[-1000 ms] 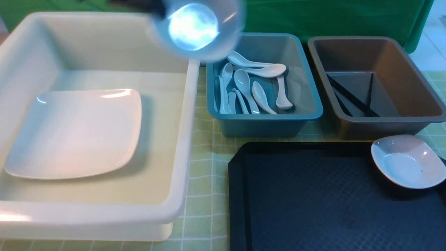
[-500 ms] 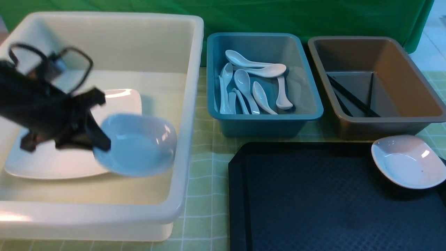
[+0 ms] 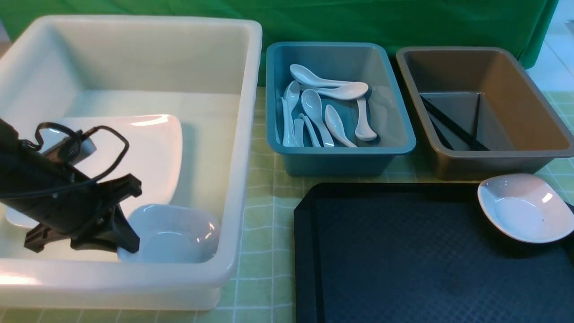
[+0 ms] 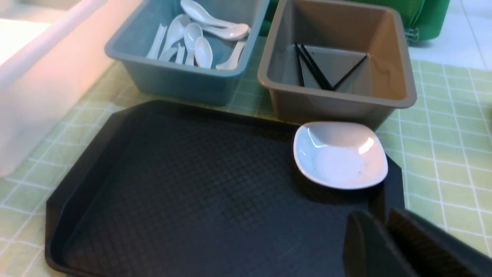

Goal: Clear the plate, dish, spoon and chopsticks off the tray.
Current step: Use the left arm to put the small plate into the large storage box on the left

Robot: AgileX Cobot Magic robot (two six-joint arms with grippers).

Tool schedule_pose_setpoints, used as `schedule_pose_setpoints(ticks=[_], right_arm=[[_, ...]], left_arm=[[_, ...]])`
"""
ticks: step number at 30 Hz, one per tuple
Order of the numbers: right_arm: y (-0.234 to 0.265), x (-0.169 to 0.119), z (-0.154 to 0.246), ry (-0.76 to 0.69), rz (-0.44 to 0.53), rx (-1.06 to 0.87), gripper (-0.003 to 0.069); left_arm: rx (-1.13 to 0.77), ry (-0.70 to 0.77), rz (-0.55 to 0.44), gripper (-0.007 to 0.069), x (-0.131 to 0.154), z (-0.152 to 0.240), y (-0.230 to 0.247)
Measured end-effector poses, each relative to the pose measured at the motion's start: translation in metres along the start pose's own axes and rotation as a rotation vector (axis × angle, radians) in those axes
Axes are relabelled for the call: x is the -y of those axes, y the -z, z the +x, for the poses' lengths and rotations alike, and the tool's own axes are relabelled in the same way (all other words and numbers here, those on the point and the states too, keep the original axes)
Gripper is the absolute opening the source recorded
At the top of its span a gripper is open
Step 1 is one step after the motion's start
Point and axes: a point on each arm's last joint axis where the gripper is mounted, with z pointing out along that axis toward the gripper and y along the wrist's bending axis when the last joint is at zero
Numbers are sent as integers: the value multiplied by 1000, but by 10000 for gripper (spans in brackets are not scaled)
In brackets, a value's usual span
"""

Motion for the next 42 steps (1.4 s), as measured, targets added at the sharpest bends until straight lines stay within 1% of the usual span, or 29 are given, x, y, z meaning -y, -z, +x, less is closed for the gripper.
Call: schedule_pose_setpoints(ticks=[9,17,21,26,30,35,42], right_arm=[[0,0,0,0,-1,3,71],[0,0,0,0,-1,3,73],[0,0,0,0,-1,4,73],[0,0,0,0,-1,4,73],[0,0,0,0,-1,4,74],[0,0,0,0,-1,5,74],[0,0,-1,0,-1,7,74]], left_arm=[[-8,63,-39,6,-4,0,-2],[-46,116,-45,15,-12,-7,-24],[-2,151,-44,34,-13,-13,-28],[161,198,-52,57,-15,-28,-28],[191,205,-55,62,-16,-31,-28],[174,185,-58,65,-16,-29,-28],[83,167,-57,88,-15,-21,-30]])
